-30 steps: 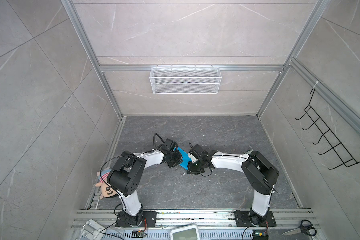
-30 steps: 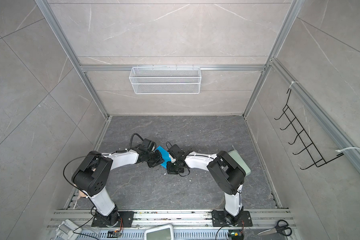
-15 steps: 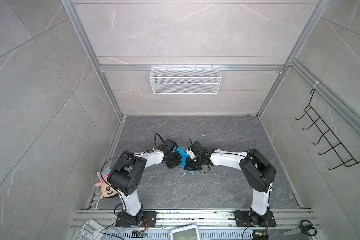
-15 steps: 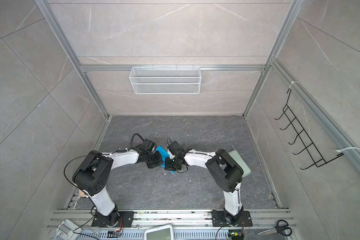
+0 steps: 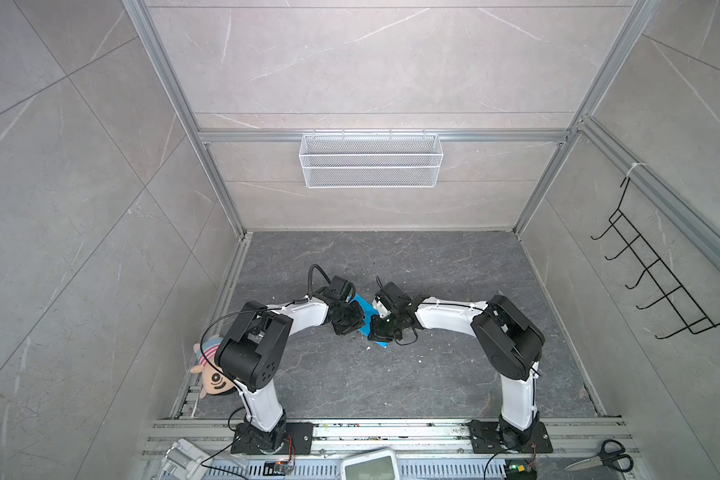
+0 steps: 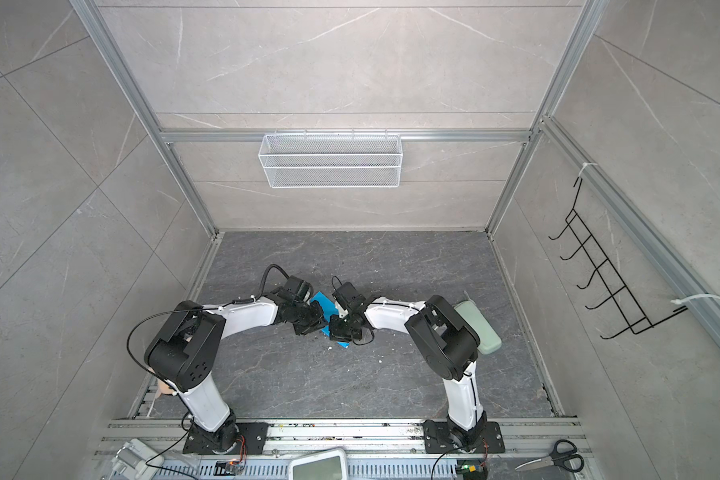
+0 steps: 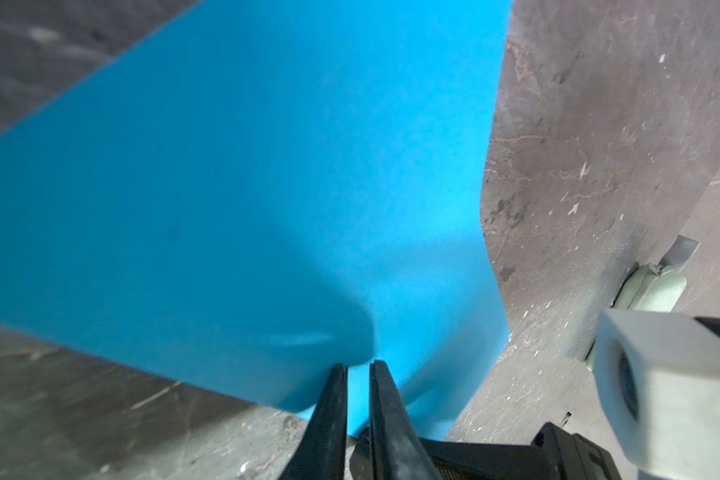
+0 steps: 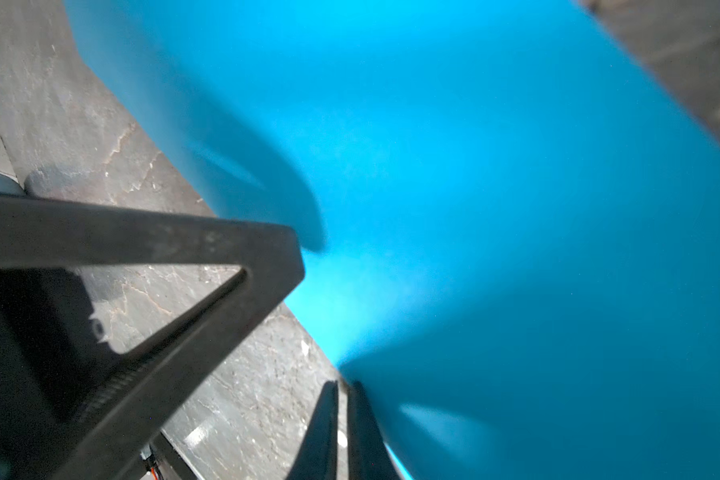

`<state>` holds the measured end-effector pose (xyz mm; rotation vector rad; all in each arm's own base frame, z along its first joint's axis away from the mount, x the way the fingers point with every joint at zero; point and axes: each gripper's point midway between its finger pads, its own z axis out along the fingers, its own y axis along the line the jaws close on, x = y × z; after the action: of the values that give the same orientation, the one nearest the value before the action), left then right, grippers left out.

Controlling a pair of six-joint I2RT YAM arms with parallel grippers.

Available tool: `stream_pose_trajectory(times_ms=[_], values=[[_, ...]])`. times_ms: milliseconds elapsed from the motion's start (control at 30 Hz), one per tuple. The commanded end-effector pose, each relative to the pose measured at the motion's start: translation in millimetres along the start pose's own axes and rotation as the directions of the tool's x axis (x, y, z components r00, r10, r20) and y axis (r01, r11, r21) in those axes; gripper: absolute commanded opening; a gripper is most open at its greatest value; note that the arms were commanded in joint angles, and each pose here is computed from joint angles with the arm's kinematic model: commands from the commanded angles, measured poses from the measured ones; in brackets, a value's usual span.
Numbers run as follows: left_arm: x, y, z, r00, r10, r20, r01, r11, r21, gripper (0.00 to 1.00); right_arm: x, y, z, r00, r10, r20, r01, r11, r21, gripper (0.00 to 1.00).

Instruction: Fold a paper plane with a square sheet of paper (pick it up from the middle)

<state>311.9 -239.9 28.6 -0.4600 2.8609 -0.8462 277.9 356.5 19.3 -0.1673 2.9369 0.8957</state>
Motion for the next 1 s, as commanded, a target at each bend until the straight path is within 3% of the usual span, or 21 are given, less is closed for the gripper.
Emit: stream_pose_trajectory(times_ms=[0, 367, 667, 967], values=[[-6, -16, -20, 0.997, 0.073, 0.013, -0.074, 0.996, 0.048, 0.18, 4, -16, 7, 0.999, 0.03, -0.024, -0.029, 0.998, 0.057, 0.12], [-3, 5, -3, 0.998, 0.052, -0.031, -0.053, 0.999, -0.014, 0.12, 3, -13, 8, 0.999, 0.028, -0.03, -0.026, 0.999, 0.046, 0.12], [3, 20, 4, 0.998, 0.046, -0.051, -0.049, 0.997, -0.061, 0.08, -16, 37, -10, 0.998, -0.046, 0.037, 0.051, 0.987, -0.152, 0.13], [3, 22, 4, 0.997, 0.05, -0.052, -0.054, 0.996, -0.064, 0.07, -24, 17, 6, 0.999, -0.003, 0.034, 0.005, 0.999, -0.042, 0.12]])
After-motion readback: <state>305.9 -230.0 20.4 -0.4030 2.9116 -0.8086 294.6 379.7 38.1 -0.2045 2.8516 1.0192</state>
